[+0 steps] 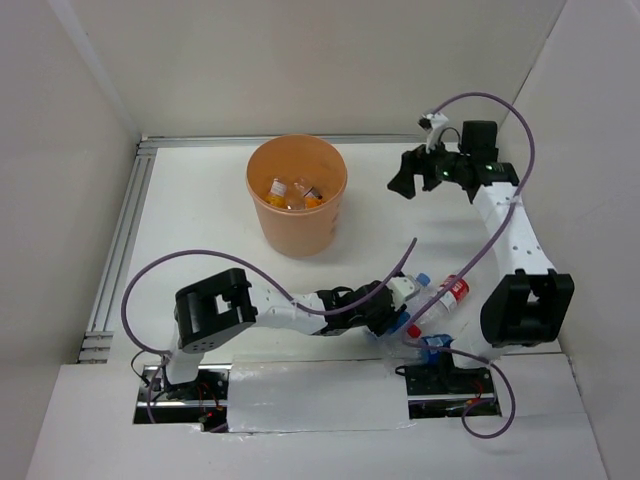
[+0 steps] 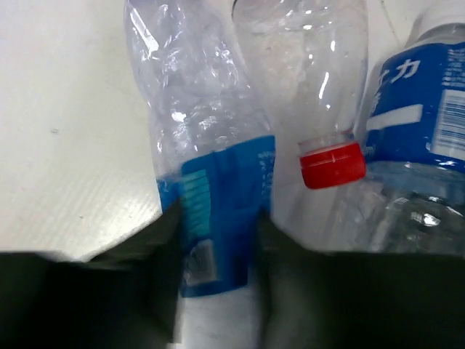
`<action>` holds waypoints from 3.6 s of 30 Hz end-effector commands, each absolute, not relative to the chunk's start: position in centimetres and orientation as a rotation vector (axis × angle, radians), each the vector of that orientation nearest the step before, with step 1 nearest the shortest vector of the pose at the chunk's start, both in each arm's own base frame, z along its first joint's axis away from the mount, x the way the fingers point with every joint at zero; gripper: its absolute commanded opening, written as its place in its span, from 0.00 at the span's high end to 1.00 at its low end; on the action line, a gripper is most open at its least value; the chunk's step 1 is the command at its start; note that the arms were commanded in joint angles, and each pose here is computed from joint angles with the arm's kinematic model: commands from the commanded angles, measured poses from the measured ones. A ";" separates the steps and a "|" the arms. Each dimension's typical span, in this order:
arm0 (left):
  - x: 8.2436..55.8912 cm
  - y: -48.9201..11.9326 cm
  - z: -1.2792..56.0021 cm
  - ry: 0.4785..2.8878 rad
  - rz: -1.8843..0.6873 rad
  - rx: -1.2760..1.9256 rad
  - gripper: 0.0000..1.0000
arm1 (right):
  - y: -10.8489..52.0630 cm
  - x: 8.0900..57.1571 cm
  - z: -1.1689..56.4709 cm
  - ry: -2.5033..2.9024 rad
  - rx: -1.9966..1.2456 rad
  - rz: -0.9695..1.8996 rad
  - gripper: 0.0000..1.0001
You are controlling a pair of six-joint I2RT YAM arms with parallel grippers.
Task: Put the plastic bottles in the bin
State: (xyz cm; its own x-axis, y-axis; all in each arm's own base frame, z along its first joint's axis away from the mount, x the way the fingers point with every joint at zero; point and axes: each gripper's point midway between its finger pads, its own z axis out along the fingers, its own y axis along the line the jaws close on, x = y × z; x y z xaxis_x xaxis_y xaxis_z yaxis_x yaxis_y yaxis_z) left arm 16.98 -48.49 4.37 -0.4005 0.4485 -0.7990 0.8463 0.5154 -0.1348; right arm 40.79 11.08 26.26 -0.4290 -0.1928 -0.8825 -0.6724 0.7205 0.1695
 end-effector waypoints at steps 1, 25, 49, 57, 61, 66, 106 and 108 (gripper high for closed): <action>17.9 -44.1 0.9 2.139 -0.522 1.055 0.71 | 7.5 38.8 25.8 1.994 -0.677 0.518 0.02; 39.9 -26.4 33.4 1.716 -0.172 0.381 0.91 | -3.0 23.5 14.2 1.737 -1.687 0.225 0.15; 25.1 -32.9 30.9 1.635 -0.553 0.733 0.00 | -0.4 21.7 4.6 1.430 -2.186 0.260 0.02; 17.1 -38.1 24.3 1.660 -0.809 0.884 0.00 | 1.1 22.4 2.0 1.466 -2.212 0.298 0.34; 15.6 -39.0 21.3 1.689 -0.858 0.922 0.00 | 2.9 27.1 7.7 1.506 -1.962 0.354 0.65; 14.3 -39.1 18.0 1.694 -0.886 0.951 0.00 | 7.9 36.0 21.2 1.380 -1.626 0.429 0.74; 10.0 -50.0 9.4 1.617 -1.081 1.390 0.00 | 7.9 36.3 26.2 1.812 -0.785 0.749 0.00; 10.2 -50.7 9.3 1.614 -1.082 1.388 0.00 | 7.5 34.8 24.9 1.843 -0.758 0.768 0.00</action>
State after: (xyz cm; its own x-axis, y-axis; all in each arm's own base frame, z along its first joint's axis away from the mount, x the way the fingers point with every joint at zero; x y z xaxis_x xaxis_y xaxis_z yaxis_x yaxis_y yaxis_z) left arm 10.24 -48.12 6.83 -0.2095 0.4501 -0.8680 0.9769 0.1347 -0.1659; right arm 37.28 7.34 24.68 -0.3533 -0.1781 -0.9184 -0.7541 0.6352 0.1669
